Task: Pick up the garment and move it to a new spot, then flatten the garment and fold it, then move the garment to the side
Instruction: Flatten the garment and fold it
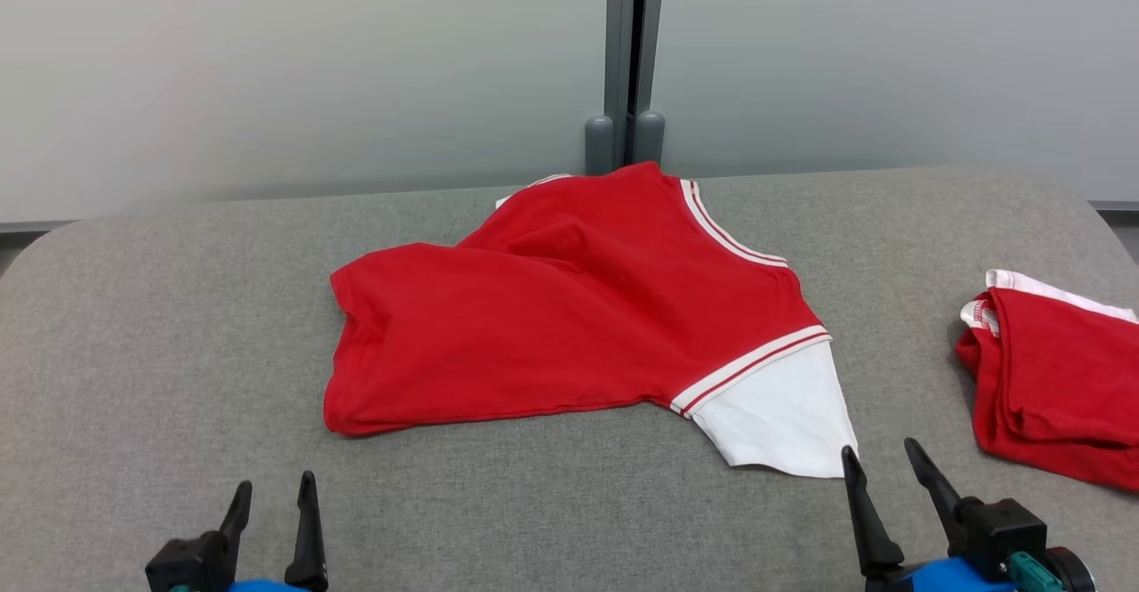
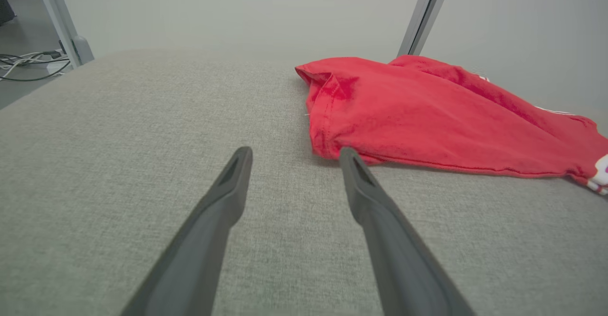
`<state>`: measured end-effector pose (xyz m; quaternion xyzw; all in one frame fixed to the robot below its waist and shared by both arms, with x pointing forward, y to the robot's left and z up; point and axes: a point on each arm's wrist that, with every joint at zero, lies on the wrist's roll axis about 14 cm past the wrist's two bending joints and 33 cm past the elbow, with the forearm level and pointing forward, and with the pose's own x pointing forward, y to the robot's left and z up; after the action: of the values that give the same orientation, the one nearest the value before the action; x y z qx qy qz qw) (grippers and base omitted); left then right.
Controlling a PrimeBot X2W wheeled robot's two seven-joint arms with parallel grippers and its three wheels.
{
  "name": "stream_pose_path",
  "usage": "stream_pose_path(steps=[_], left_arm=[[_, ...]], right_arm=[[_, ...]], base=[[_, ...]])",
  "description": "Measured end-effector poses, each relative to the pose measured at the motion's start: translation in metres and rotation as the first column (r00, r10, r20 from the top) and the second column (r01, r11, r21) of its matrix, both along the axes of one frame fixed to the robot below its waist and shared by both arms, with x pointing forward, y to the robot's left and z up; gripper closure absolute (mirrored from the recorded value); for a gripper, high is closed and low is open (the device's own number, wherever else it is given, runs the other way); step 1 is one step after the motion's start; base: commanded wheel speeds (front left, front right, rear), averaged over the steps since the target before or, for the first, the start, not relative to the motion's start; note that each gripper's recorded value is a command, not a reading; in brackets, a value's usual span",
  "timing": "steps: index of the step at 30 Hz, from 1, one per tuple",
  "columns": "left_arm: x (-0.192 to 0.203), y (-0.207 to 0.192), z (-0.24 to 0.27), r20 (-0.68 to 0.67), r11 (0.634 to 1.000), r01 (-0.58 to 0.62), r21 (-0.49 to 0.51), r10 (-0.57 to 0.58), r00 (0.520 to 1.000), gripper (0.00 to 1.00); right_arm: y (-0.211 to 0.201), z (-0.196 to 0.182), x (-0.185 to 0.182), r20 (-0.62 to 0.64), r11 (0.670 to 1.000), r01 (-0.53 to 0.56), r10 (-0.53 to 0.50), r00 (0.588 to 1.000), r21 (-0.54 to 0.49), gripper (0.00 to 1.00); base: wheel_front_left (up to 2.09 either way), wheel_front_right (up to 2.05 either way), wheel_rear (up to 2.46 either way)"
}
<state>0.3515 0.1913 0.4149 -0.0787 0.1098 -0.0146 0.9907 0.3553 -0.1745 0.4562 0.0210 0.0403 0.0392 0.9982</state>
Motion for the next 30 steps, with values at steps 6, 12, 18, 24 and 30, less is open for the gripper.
stream_pose_path(steps=[6,12,18,24,30], left_arm=[[-0.012,-0.004,-0.01,-0.031,1.0,-0.005,0.0,0.005,1.0,0.0],[-0.004,-0.013,-0.014,-0.042,0.999,-0.004,-0.051,0.001,0.999,0.0],[0.025,-0.034,-0.018,-0.058,0.987,0.109,-0.114,-0.117,0.991,0.0],[0.045,-0.027,-0.028,-0.098,0.978,0.163,-0.133,-0.177,0.979,0.0],[0.055,-0.025,-0.035,-0.137,0.964,0.229,-0.136,-0.247,0.959,0.0]], right_arm=[[-0.002,-0.014,-0.011,-0.045,1.0,0.006,-0.006,0.999,0.002,0.0],[0.002,-0.021,-0.008,-0.069,1.0,-0.002,0.003,0.998,0.011,0.0],[0.012,-0.029,0.007,-0.09,0.999,-0.027,0.03,0.995,0.028,0.0],[0.016,-0.038,0.017,-0.116,0.998,-0.035,0.04,0.993,0.045,0.0],[0.015,-0.046,0.021,-0.135,0.998,-0.032,0.038,0.99,0.047,0.0]], base=[[0.0,0.0,0.0],[0.0,0.0,0.0],[0.0,0.0,0.0],[0.0,0.0,0.0],[0.0,0.0,0.0]])
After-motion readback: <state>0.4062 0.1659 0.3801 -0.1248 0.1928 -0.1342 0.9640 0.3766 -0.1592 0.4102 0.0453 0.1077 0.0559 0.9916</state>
